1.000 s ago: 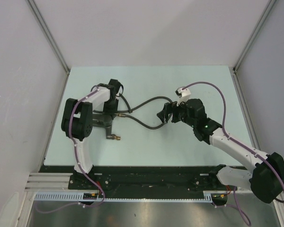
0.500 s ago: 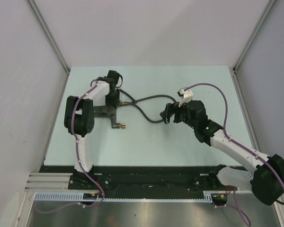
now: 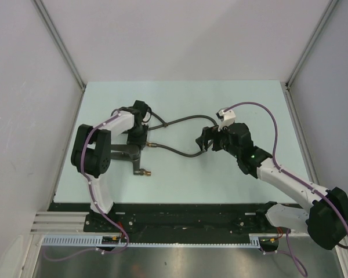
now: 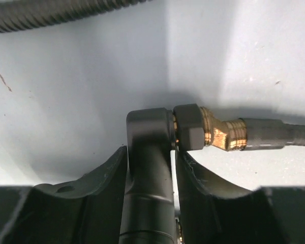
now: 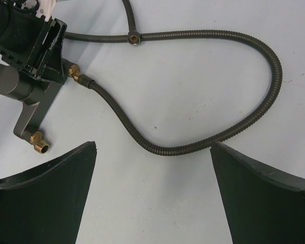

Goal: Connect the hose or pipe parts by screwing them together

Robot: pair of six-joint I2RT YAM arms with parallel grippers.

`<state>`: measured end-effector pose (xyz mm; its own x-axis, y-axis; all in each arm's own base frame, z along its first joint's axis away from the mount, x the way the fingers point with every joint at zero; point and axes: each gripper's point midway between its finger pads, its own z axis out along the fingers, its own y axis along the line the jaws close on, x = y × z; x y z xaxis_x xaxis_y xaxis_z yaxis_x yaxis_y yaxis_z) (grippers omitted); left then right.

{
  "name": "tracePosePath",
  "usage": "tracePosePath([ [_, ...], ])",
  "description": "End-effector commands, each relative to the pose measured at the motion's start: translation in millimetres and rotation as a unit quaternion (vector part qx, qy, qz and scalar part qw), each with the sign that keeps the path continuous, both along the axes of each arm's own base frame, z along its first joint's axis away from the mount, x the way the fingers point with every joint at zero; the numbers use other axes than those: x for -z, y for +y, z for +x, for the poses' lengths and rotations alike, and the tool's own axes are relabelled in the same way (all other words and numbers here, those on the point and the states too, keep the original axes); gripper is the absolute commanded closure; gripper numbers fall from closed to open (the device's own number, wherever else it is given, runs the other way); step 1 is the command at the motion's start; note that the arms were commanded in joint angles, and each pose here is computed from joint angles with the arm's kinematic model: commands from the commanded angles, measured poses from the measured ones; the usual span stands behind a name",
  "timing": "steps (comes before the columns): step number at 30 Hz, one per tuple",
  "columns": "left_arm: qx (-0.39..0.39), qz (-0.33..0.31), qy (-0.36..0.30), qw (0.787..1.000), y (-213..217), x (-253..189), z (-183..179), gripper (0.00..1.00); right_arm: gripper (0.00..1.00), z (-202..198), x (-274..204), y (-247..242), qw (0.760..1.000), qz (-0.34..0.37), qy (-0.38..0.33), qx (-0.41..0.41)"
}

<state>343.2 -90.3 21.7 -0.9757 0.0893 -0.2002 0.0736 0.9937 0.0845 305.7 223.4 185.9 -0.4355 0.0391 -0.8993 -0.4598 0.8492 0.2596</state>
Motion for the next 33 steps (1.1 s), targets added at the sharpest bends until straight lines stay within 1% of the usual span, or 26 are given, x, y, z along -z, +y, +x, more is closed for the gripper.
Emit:
tracePosePath([
  [1,0.021,-0.038,-0.086,0.995,-18.2,-46.9,23.8,0.49,0.0,4.9,-3.6,1.2,1.0,0.007,-0.008,0.006],
  [2,0.034,-0.043,-0.105,0.993,-24.9,-62.0,24.6,0.46,0.0,6.1,-7.1,2.6,1.0,0.015,-0.012,0.006],
  [3,0.042,-0.045,-0.119,0.991,-28.4,-72.4,26.3,0.25,0.0,6.1,-8.6,4.0,1.0,0.019,-0.013,0.006],
  [4,0.046,-0.051,-0.133,0.989,-30.9,-83.6,28.8,0.21,0.0,5.9,-10.9,4.8,1.0,0.026,-0.013,0.007],
  [5,0.05,-0.062,-0.158,0.984,-33.8,-103.8,29.5,0.2,0.0,6.1,-14.1,5.9,0.999,0.032,-0.017,0.007],
  [6,0.05,-0.072,-0.171,0.981,-36.1,-114.3,29.8,0.19,0.0,2.1,-16.9,10.3,0.999,0.04,-0.016,-0.009],
  [8,0.053,-0.094,-0.205,0.973,-40.9,-139.1,30.8,0.18,0.0,0.2,-29.1,9.1,0.998,0.062,-0.019,-0.001],
  [9,0.06,-0.114,-0.241,0.962,-43.6,-166.2,27.4,0.13,0.0,-0.5,-32.0,7.3,0.997,0.07,-0.018,0.007],
  [10,0.073,-0.142,-0.261,0.952,-52.1,-177.1,25.2,0.11,0.0,-3.5,-42.9,4.4,0.996,0.084,-0.025,0.013],
  [11,0.08,-0.159,-0.282,0.943,-55.9,-189.6,22.9,0.08,0.01,-4.2,-44.5,-0.1,0.995,0.092,-0.018,0.03],
  [12,0.091,-0.185,-0.325,0.923,-58.1,-221.0,13.1,0.0,0.0,-1.4,-46.9,-8.4,0.994,0.096,-0.02,0.057],
  [13,0.111,-0.219,-0.345,0.906,-69.0,-227.1,8.1,0.0,0.0,-2.0,-49.5,-12.6,0.992,0.104,-0.017,0.072],
  [15,0.144,-0.267,-0.379,0.874,-82.0,-248.9,-8.4,0.0,0.0,-5.3,-50.8,-20.2,0.991,0.106,-0.012,0.086],
  [16,0.167,-0.289,-0.41,0.849,-86.4,-261.8,-20.8,0.0,0.0,-6.1,-51.1,-21.0,0.991,0.101,-0.014,0.082],
  [17,0.191,-0.316,-0.412,0.833,-96.7,-267.2,-32.9,0.0,0.0,-8.3,-54.7,-24.4,0.992,0.099,-0.021,0.082],
  [19,0.198,-0.336,-0.433,0.813,-98.6,-276.9,-48.9,0.0,0.0,-12.3,-62.0,-25.6,0.993,0.088,-0.039,0.068],
  [21,0.188,-0.343,-0.443,0.807,-96.7,-280.7,-56.2,0.0,0.0,-20.5,-68.3,-28.4,0.994,0.084,-0.049,0.054],
  [22,0.187,-0.345,-0.439,0.809,-95.3,-274.6,-60.4,0.0,0.0,-22.2,-72.4,-30.5,0.994,0.082,-0.057,0.053],
  [23,0.19,-0.349,-0.451,0.799,-92.8,-282.7,-69.6,0.0,0.0,-24.1,-74.2,-32.8,0.993,0.082,-0.059,0.055],
  [25,0.186,-0.342,-0.456,0.8,-86.9,-274.9,-76.2,0.0,0.0,-28.4,-82.8,-38.2,0.992,0.086,-0.071,0.059],
  [26,0.186,-0.339,-0.473,0.791,-81.7,-282.7,-83.1,0.0,0.0,-30.1,-82.7,-39.9,0.992,0.084,-0.071,0.059],
  [29,0.174,-0.333,-0.483,0.791,-75.0,-277.6,-87.6,0.0,0.0,-34.4,-88.5,-42.1,0.991,0.089,-0.077,0.058],
  [30,0.18,-0.339,-0.483,0.787,-76.8,-279.2,-91.3,0.0,0.0,-35.0,-89.9,-42.0,0.991,0.092,-0.078,0.057],
  [33,0.187,-0.347,-0.479,0.785,-80.2,-280.1,-93.7,0.0,0.0,-36.2,-93.3,-41.9,0.99,0.096,-0.083,0.055],
])
